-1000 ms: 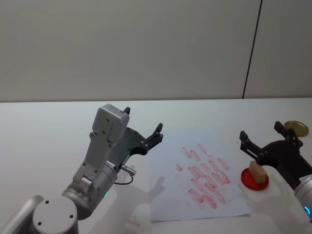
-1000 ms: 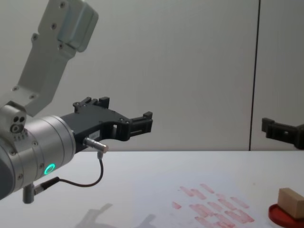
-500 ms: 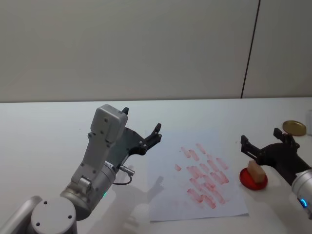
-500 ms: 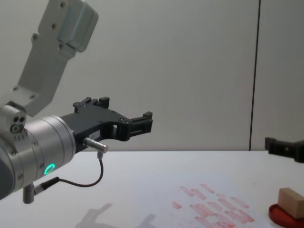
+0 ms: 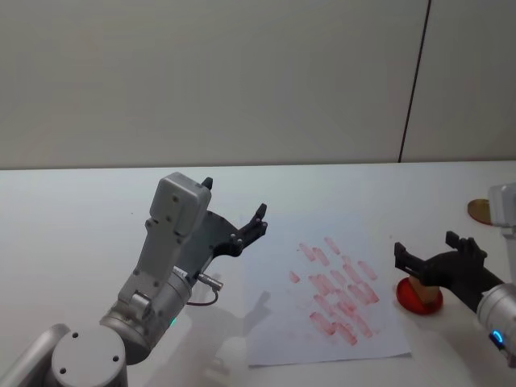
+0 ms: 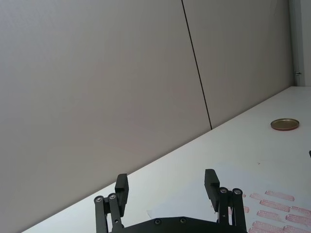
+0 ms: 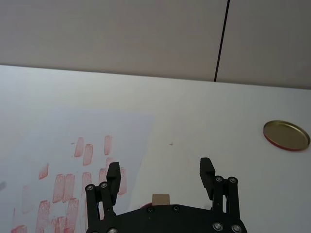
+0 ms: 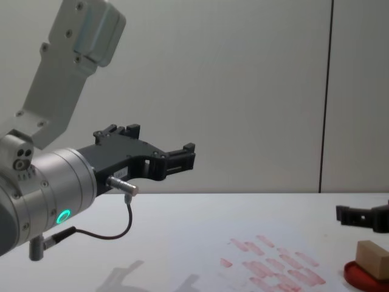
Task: Use the one hand to pick up the stamp and affix it onto the A4 paper.
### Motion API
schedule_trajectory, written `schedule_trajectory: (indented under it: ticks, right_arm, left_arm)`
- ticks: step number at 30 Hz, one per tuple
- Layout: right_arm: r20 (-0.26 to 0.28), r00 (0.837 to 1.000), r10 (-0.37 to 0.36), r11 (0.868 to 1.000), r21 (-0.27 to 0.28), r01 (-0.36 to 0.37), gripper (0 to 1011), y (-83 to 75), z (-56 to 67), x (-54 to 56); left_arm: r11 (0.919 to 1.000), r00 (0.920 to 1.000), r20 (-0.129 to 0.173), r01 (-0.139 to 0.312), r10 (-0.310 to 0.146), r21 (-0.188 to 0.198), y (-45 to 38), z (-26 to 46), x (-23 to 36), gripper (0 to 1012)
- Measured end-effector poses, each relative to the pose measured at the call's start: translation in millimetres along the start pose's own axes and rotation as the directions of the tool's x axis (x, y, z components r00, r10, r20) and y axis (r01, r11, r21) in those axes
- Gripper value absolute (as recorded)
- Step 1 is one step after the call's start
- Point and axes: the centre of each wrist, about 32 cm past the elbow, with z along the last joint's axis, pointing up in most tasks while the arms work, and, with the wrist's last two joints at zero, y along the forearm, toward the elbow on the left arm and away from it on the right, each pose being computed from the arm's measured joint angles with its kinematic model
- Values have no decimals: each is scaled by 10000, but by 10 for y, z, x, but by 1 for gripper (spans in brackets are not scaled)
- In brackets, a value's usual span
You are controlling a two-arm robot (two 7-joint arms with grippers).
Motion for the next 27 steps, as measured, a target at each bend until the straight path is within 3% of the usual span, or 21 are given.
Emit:
schedule_trajectory:
  ticks: [16,27]
  right_arm:
    - [-265,9994,-234,9962,-850,211,998,-73,-22,-44]
    - [-336,9992,-231,9943,-1053,194,754,-70,-51,-83]
  left_arm:
    - [10000,10000,0,0,0,0,0,0,0,993]
    - [10000,10000,-1,0,0,0,0,0,0,993]
